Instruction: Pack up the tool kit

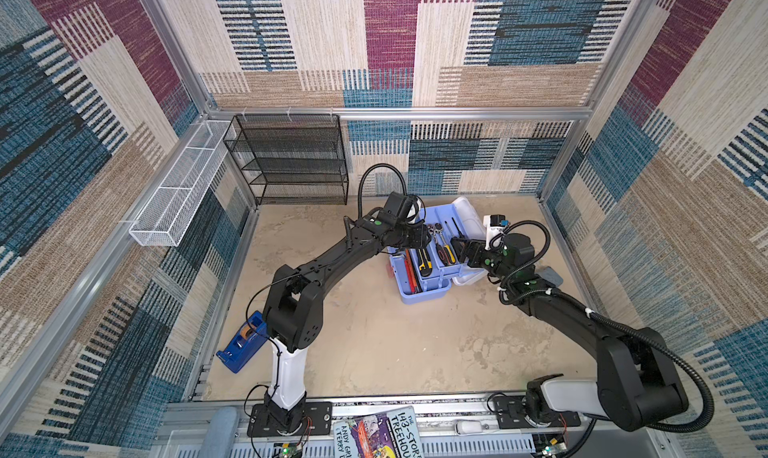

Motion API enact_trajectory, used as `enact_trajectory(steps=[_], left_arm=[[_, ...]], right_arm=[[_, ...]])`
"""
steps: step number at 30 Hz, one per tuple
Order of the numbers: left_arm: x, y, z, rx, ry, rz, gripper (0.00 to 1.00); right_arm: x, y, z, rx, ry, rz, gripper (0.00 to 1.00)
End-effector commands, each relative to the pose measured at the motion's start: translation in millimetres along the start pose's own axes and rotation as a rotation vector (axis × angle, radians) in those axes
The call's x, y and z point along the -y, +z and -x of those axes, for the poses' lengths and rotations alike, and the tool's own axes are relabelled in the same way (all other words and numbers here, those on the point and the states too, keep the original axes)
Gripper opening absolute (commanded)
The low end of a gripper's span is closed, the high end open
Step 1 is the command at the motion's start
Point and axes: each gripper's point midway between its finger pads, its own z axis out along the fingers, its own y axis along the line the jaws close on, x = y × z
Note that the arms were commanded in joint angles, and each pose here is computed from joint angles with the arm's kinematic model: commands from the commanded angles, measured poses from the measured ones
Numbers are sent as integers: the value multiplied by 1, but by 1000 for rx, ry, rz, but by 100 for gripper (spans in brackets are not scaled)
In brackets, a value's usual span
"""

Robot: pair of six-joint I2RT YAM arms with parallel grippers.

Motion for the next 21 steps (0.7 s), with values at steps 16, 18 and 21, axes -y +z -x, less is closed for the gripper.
enact_trajectory(steps=[16,18,21], left_arm=[[-7,17,-8,-58,-28,19,41],[-9,20,-11,-69,-30,22,39],[-11,23,-15,-83,-37,24,34]], right_arm=[[-13,4,5,6,-25,19,85],[-14,4,7,9,-25,18,85],[-14,3,9,11,-30,11,85]])
